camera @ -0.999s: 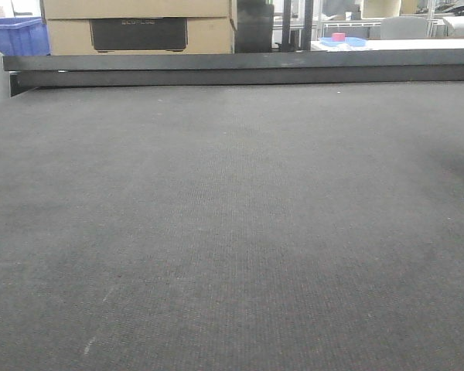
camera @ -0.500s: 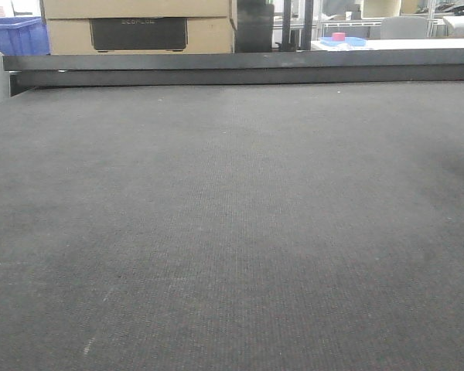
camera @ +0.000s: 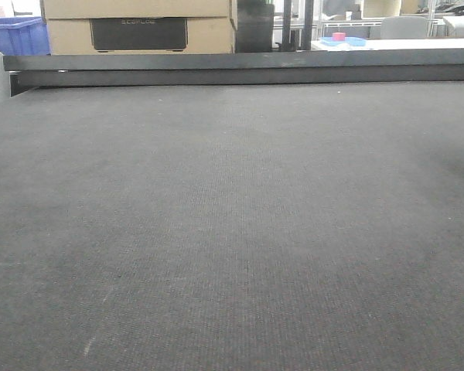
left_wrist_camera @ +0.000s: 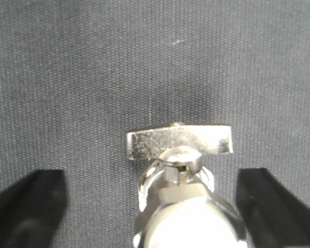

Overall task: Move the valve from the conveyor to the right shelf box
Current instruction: 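Lift both held valves up off the conveyor surface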

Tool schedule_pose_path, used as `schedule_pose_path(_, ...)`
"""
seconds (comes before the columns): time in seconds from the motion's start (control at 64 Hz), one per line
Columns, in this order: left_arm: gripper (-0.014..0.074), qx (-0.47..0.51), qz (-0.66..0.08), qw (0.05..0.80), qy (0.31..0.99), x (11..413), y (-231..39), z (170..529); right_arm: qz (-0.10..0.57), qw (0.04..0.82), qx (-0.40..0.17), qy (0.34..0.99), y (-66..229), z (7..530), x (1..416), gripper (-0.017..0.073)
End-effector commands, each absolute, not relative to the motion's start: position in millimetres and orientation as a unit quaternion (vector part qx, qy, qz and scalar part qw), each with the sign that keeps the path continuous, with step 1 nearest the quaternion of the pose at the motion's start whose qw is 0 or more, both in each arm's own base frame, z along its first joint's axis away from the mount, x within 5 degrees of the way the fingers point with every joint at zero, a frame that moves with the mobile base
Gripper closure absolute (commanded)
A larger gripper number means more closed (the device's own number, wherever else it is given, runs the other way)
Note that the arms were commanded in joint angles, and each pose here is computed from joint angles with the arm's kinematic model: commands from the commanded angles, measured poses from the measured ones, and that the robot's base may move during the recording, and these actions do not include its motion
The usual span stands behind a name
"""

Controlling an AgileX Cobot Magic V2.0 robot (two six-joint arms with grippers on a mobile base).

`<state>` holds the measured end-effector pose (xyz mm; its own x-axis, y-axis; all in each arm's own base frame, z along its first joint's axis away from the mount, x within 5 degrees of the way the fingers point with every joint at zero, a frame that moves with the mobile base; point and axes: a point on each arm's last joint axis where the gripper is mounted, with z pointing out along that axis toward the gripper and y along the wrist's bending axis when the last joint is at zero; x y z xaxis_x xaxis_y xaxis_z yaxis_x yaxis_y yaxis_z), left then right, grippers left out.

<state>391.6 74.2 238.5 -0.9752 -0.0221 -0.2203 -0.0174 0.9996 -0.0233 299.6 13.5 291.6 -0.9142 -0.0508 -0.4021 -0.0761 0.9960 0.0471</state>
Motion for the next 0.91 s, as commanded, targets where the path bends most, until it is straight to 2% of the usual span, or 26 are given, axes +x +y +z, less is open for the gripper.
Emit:
schedule_pose_path(0.0,0.0220,-0.011,-0.014,0.109,0.994,390.8,73.9,241.5,0.028,0.234,-0.035,0.971,12.5,300.8,299.1,0.0715)
schedule_pose_path(0.078,0.0405,-0.011,-0.018,0.092,0.995,387.9,73.2,240.9,0.028,0.235,-0.035,0.971,12.5,300.9,299.2,0.0715)
schedule_pose_path(0.172,0.0675,-0.011,-0.022,0.075,0.997,384.5,72.4,241.1,0.028,0.236,-0.035,0.971,12.5,301.0,299.4,0.0715)
schedule_pose_path(0.203,0.0703,-0.011,-0.024,0.071,0.997,383.3,71.9,241.6,0.028,0.236,-0.035,0.971,12.5,301.0,299.4,0.0715)
schedule_pose_path(0.422,0.0705,-0.021,-0.023,0.071,0.997,375.5,55.3,260.0,0.028,0.236,-0.035,0.971,12.5,301.0,299.4,0.0715)
schedule_pose_path(0.672,0.0705,-0.004,0.001,0.168,0.986,357.1,23.7,318.2,0.027,0.253,-0.035,0.967,12.3,310.6,293.8,0.0715)
schedule_pose_path(0.89,0.0705,-0.004,0.000,0.264,0.965,321.6,12.5,377.2,0.027,0.322,-0.034,0.946,12.0,341.2,279.1,0.0715)
